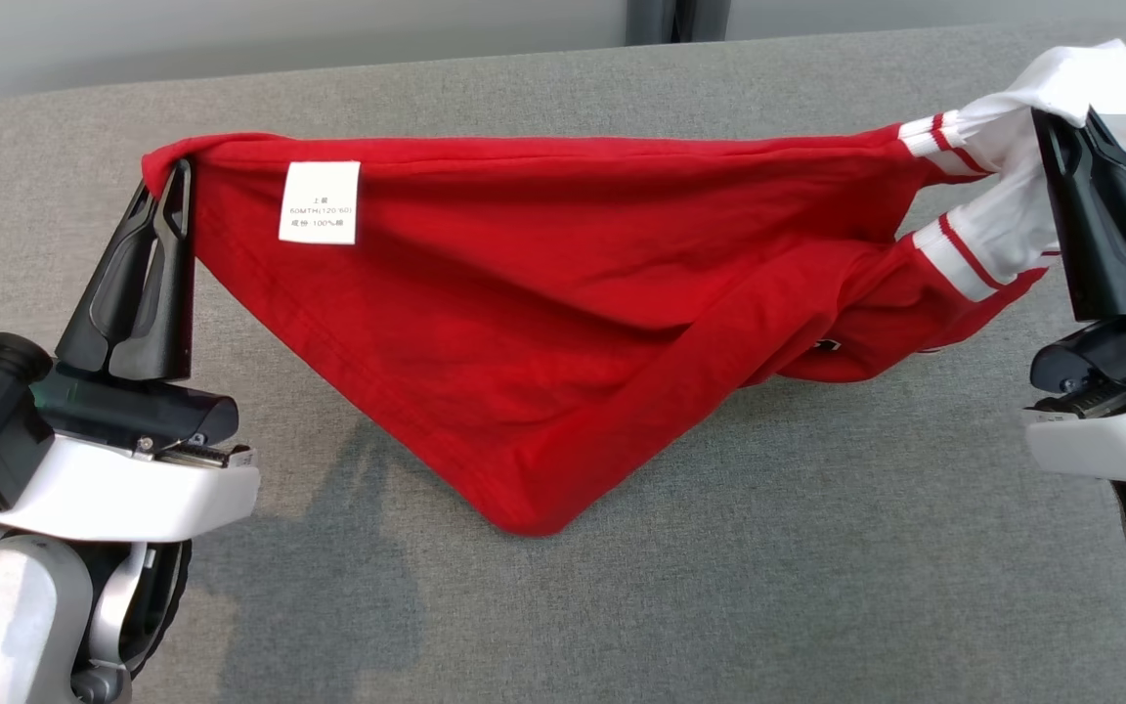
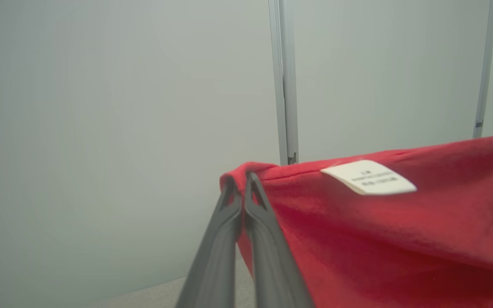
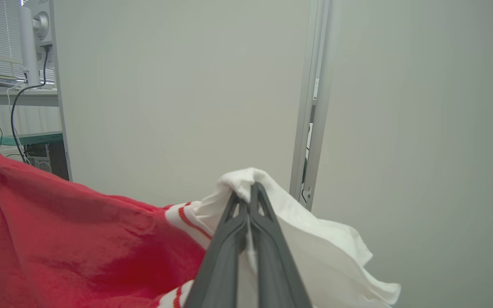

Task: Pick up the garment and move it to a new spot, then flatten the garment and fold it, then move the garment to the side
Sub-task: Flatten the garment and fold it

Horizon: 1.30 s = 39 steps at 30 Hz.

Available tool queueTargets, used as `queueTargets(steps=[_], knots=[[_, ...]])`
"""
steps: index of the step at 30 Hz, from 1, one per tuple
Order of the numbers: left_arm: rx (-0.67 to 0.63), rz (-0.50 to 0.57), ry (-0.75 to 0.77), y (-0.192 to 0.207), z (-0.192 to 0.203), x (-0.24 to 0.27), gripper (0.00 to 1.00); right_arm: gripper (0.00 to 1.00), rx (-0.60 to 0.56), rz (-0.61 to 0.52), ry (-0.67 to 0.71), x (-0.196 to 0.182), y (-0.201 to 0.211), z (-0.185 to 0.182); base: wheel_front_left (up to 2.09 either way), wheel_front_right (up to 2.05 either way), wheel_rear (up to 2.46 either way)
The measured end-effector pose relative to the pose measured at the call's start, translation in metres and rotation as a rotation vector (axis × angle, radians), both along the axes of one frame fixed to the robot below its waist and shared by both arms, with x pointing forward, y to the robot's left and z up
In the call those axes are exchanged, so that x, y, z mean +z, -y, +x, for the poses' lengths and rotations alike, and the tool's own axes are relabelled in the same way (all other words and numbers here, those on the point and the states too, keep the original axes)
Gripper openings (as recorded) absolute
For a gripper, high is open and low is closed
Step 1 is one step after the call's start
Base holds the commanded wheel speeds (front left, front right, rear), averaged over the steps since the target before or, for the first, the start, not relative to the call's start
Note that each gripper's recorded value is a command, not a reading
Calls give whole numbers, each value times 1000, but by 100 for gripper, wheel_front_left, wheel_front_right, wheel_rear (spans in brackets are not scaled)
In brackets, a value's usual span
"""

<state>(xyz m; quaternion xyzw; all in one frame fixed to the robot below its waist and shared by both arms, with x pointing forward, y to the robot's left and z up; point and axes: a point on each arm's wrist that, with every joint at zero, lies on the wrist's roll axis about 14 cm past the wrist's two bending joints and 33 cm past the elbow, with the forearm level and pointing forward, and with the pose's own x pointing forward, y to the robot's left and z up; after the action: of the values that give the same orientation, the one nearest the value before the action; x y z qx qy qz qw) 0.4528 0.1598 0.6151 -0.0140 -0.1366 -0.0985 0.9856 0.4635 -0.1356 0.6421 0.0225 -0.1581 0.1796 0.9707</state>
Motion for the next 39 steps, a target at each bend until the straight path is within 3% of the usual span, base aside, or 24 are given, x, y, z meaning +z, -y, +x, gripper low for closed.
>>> queueTargets(steps=[6,14,19,26,27,29,30,39], knots=[[-3,3,-53,3,2,-16,0,0,-1,28,-86,-27,0,6,0,0,0],[-28,-55,-365,23,-12,-120,0,0,-31,70,-389,-143,3,1,0,0,0],[-15,-91,-502,24,-21,-169,0,0,-40,106,-516,-196,-3,-10,0,0,0],[11,-120,-602,21,-34,-203,0,0,-53,137,-568,-220,-4,-22,0,0,0],[11,-126,-609,22,-34,-205,11,2,-54,139,-568,-220,-4,-23,0,0,0],[12,-133,-621,22,-37,-208,64,63,-57,152,-561,-218,-4,-25,0,0,0],[15,-137,-618,22,-38,-208,100,100,-58,157,-555,-216,-3,-26,0,0,0],[89,-186,-471,5,-36,-175,100,100,-105,147,-396,-166,19,-33,0,0,0]])
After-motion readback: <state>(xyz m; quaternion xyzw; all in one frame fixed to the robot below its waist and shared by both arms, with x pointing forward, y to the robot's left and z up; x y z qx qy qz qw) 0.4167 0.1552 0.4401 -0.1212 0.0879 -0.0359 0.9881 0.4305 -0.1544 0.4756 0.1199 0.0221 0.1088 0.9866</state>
